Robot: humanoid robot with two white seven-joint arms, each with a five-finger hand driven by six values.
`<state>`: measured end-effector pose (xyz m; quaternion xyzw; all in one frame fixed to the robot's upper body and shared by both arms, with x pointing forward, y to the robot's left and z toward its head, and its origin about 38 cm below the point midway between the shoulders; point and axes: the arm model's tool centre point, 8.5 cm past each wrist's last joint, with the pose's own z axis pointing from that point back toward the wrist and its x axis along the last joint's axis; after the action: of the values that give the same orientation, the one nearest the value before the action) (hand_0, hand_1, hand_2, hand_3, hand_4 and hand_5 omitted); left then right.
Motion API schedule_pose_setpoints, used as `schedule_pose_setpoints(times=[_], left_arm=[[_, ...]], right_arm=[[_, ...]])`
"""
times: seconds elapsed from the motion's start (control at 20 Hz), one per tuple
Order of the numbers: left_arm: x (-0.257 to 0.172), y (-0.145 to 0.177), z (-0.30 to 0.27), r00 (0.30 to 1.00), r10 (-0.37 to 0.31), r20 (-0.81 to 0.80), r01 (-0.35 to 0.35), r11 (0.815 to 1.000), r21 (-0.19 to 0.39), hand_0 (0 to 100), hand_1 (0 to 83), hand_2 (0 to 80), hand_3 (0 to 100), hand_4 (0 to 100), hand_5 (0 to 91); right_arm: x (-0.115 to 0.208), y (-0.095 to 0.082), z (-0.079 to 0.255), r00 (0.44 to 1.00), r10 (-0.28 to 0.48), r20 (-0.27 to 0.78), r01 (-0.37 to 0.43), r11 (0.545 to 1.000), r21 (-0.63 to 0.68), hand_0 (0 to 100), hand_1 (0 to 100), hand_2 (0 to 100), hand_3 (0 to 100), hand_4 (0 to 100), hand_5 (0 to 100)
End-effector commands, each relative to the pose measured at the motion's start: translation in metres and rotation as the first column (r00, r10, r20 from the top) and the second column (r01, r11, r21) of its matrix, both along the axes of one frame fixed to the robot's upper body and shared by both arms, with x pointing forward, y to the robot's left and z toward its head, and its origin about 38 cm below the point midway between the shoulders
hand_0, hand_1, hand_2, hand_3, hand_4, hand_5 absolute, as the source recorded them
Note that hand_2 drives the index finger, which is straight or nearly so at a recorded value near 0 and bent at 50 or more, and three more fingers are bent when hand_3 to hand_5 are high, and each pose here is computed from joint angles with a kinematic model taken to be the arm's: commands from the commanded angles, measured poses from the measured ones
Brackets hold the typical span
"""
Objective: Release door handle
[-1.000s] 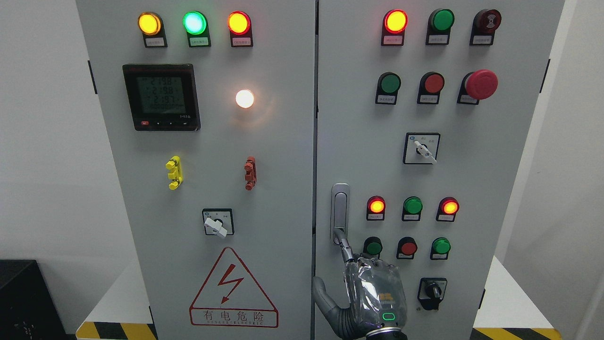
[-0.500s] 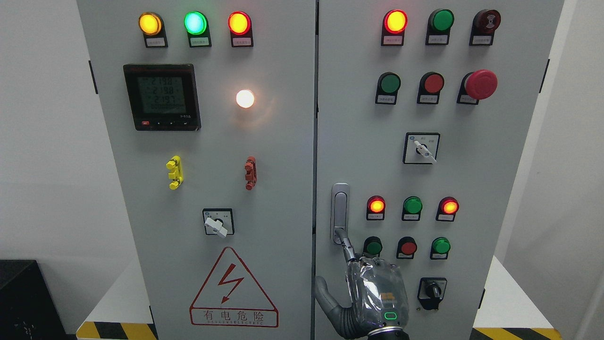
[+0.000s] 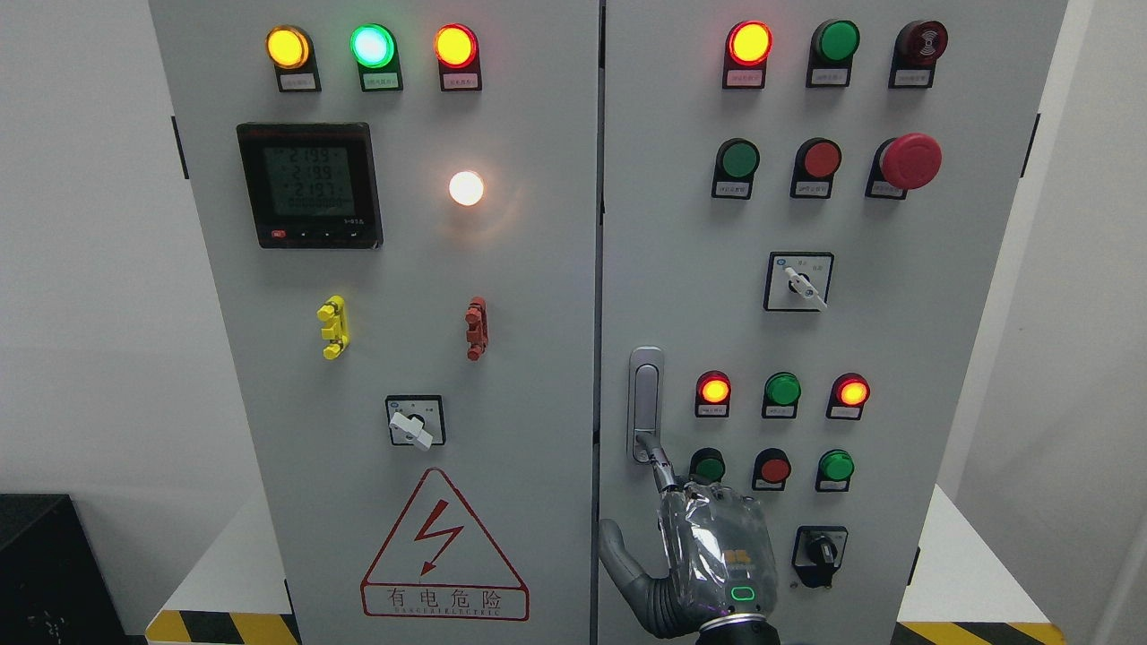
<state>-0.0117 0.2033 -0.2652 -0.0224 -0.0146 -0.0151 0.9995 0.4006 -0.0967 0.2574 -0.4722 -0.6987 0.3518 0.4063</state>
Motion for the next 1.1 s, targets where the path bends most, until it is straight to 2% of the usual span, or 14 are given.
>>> schedule_pose_setpoints(times=[0.0,0.9,1.05], left_arm=[[0.0001,-0.0004,0.0000,1.000,0.000,0.001,0.000,1.000,-0.001,0,0.0,4.4,11,1,0.0],[-0.0001,-0.0004,0.0000,1.000,0.000,-0.001,0.000,1.000,-0.001,0,0.0,4.4,11,0,0.0],[0.0001,0.0006,0.0000,1.000,0.000,0.001,0.000,1.000,0.001,0,0.0,4.4,11,0,0.0]], right_arm=[[0.0033,0.0000,-0.0062,1.000,-0.003,-0.021,0.003,1.000,-0.007,41,26,0,75,70,71],[0.0024,0.0041,-0.0120,0.999,0.010,-0.037,-0.010,1.000,-0.013,41,26,0,76,70,71],[0.0033,0.0042,-0.0152,0.997,0.014,-0.071,-0.016,1.000,-0.019,41,26,0,77,70,71]])
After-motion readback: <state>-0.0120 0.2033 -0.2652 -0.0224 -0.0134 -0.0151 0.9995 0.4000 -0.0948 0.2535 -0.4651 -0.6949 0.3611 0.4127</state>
